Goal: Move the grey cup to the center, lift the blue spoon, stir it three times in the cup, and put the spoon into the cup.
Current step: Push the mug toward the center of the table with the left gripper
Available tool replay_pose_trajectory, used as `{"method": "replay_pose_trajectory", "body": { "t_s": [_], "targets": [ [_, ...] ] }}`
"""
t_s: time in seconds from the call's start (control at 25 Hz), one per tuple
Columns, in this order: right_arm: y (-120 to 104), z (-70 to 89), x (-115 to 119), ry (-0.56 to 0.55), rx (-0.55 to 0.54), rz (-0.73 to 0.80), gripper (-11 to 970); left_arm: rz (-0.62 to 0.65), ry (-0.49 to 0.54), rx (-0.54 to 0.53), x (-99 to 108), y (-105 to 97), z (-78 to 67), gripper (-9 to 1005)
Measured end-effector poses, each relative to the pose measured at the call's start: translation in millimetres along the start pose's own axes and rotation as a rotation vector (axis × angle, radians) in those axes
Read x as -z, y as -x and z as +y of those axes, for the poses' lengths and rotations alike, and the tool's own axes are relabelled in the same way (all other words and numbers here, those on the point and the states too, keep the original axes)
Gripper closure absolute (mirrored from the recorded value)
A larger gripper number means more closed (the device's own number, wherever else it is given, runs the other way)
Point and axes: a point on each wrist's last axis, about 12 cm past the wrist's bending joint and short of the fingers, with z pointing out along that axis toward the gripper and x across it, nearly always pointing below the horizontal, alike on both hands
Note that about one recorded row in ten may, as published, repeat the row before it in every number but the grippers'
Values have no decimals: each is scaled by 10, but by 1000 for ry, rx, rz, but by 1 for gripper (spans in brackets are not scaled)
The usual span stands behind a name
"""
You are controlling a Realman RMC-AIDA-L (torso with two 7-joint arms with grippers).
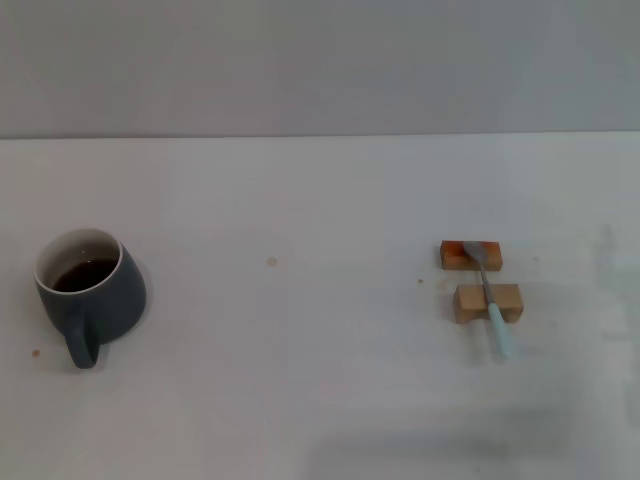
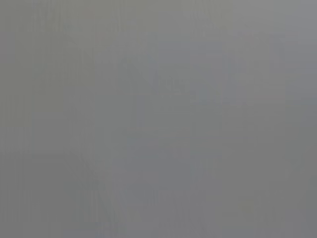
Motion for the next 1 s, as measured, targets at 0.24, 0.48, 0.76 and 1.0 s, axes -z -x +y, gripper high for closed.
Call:
{"method": "replay_pose_trajectory", "body": {
  "t_s": [0.24, 0.48, 0.76, 1.0],
  "targets": [
    [2, 2, -3, 0, -1, -2, 446, 7, -5, 3, -25, -5, -17, 997],
    [2, 0, 0, 0, -1, -1, 443, 26, -12, -1, -53, -23, -31, 997],
    [-1, 0, 11, -1, -3, 1, 440, 82, -25, -28, -122, -81, -26, 998],
    [-13, 27, 87, -4, -28, 20, 438, 112, -57, -47, -228, -100, -75, 998]
  ]
}}
